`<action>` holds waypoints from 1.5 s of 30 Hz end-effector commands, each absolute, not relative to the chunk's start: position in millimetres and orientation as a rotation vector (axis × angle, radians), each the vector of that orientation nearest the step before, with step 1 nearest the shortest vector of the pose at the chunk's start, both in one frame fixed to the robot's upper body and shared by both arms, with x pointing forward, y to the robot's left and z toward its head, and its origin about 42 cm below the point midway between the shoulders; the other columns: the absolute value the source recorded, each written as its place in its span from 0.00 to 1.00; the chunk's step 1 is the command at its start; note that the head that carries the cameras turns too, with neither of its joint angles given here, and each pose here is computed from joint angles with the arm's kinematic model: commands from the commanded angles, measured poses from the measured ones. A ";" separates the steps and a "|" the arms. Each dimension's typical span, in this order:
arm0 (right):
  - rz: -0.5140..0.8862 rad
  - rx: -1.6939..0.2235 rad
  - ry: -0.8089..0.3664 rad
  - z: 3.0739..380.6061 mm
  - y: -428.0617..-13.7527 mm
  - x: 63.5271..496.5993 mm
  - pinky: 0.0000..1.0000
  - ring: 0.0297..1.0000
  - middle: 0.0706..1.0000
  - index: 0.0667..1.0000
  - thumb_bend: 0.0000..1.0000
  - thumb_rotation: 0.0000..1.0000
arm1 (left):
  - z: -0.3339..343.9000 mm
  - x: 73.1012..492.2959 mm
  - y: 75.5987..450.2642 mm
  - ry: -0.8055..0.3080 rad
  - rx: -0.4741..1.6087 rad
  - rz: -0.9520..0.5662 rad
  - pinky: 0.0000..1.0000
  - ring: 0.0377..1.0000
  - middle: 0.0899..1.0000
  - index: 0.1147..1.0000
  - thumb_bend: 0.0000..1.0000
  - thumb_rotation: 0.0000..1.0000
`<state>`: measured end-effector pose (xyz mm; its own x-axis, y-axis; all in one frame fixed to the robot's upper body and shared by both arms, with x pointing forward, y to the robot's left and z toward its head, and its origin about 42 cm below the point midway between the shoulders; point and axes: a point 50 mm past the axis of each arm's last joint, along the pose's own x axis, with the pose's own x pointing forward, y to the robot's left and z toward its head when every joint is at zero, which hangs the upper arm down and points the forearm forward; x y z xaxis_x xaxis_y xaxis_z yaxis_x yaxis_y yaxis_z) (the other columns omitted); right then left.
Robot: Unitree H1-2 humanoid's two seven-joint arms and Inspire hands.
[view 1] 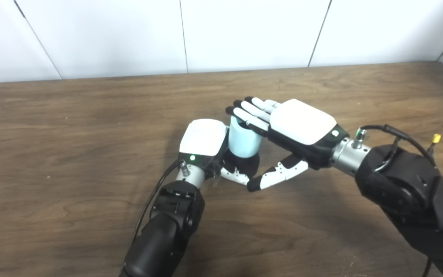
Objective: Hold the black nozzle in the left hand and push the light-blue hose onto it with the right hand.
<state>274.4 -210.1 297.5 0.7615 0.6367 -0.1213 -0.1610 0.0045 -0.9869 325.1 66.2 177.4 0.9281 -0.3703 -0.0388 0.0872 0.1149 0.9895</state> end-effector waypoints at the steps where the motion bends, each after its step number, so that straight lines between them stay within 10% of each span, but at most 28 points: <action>1: 0.693 -1.452 -0.423 313.7 -212.2 273.1 0.96 1.00 1.00 0.99 0.76 1.00 | 196.8 328.8 59.6 -0.312 1.381 -0.292 0.36 0.46 0.42 0.42 0.53 0.00; 24: 0.463 -1.287 -0.486 352.0 -236.6 299.7 0.88 0.97 0.99 0.98 0.64 1.00 | 197.8 329.9 60.3 -0.306 1.379 -0.291 0.35 0.44 0.40 0.42 0.53 0.00; 33: 0.434 -1.285 -0.466 340.0 -244.2 305.2 0.85 0.95 0.97 0.96 0.69 1.00 | 210.8 337.4 76.6 -0.337 1.394 -0.201 0.48 0.61 0.59 0.43 0.52 0.05; 37: 0.429 -1.273 -0.462 337.0 -244.9 306.0 0.84 0.94 0.96 0.96 0.70 1.00 | 216.8 343.1 86.3 -0.347 1.425 -0.183 0.69 0.76 0.76 0.74 0.97 0.27; 45: 0.422 -1.277 -0.458 336.8 -245.9 307.0 0.84 0.94 0.95 0.96 0.69 1.00 | 225.7 351.6 99.4 -0.338 1.433 -0.166 0.95 0.91 0.93 0.99 1.00 0.33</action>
